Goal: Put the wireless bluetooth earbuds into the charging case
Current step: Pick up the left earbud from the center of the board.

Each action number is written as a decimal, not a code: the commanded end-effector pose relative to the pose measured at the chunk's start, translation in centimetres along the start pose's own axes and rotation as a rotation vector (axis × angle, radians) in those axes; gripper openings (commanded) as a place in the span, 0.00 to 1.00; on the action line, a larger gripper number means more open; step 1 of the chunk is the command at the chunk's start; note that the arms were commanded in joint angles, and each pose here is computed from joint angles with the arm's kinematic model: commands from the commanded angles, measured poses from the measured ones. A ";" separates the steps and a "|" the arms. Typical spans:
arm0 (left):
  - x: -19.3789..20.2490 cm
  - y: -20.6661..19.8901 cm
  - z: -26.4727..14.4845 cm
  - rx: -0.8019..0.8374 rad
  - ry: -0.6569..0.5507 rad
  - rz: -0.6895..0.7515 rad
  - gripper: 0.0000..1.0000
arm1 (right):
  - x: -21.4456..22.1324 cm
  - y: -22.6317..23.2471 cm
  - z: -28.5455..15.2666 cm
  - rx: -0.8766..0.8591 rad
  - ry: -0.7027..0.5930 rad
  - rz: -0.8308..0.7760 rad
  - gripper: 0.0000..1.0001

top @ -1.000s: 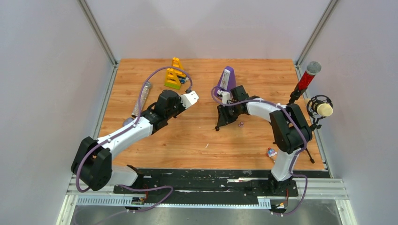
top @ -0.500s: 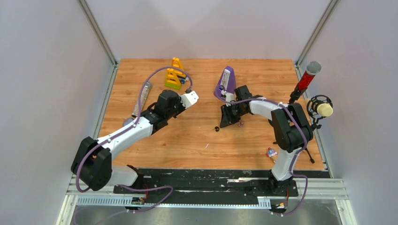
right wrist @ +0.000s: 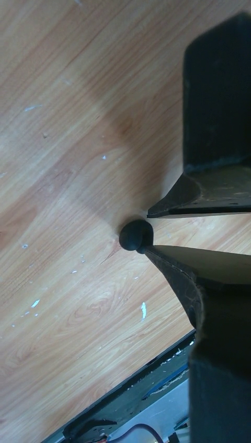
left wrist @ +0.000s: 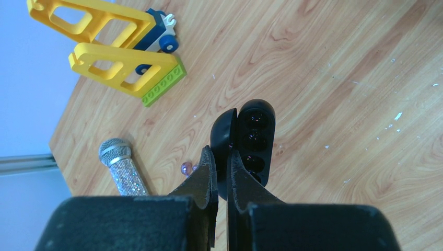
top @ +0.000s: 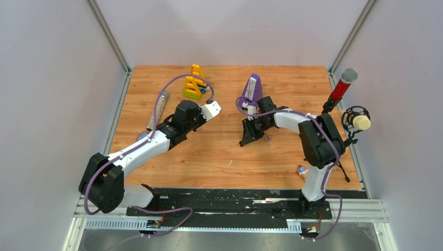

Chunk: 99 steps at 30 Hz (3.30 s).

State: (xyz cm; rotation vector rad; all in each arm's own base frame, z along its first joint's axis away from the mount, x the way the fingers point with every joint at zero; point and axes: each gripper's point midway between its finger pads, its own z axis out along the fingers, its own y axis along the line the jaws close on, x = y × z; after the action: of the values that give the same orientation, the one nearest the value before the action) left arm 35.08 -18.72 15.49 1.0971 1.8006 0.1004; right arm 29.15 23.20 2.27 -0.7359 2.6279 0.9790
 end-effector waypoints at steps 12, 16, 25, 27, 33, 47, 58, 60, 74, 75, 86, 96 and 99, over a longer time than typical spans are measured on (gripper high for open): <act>-2.1 1.1 -1.1 -0.042 -0.082 -0.020 0.00 | 0.5 -1.4 1.9 0.064 0.052 0.021 0.27; -2.1 1.2 -1.1 -0.042 -0.081 -0.019 0.00 | 1.0 -1.0 2.6 0.062 0.079 0.005 0.28; -2.3 1.2 -1.3 -0.041 -0.090 -0.020 0.00 | 1.3 -0.7 2.9 0.067 0.099 -0.024 0.38; -2.3 1.1 -1.3 -0.039 -0.092 -0.019 0.00 | 1.3 -0.4 2.9 0.051 0.100 -0.027 0.43; -2.3 1.1 -1.3 -0.036 -0.092 -0.020 0.00 | 1.3 0.1 2.5 0.024 0.098 -0.048 0.46; -2.4 1.1 -1.5 -0.034 -0.100 -0.020 0.00 | 0.4 -1.9 1.1 0.028 0.043 0.019 0.31; -2.4 1.1 -1.4 -0.036 -0.098 -0.017 0.00 | 1.1 -3.3 2.5 0.143 0.086 0.024 0.25; -2.5 1.2 -1.5 -0.038 -0.100 -0.017 0.00 | 1.1 -3.0 2.8 0.142 0.093 0.015 0.25; -2.5 1.2 -1.6 -0.040 -0.101 -0.014 0.00 | 1.8 -2.0 3.4 0.113 0.125 -0.012 0.28; -2.5 1.2 -1.6 -0.041 -0.101 -0.014 0.00 | 1.7 -1.6 3.3 0.099 0.125 -0.017 0.29; -2.6 1.3 -1.8 -0.043 -0.107 -0.013 0.00 | 2.5 -0.3 3.6 0.049 0.150 -0.046 0.26; -2.6 1.4 -1.8 -0.047 -0.108 -0.014 0.00 | 2.3 1.3 3.4 -0.022 0.146 -0.054 0.25; -2.6 1.4 -1.8 -0.047 -0.110 -0.013 0.00 | 2.3 1.6 3.4 -0.038 0.147 -0.053 0.27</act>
State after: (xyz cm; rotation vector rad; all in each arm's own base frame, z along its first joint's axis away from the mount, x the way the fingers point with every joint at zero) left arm 34.73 -18.65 16.95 1.0769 1.7629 0.0895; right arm 29.37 26.12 2.31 -0.8442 2.6021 1.0079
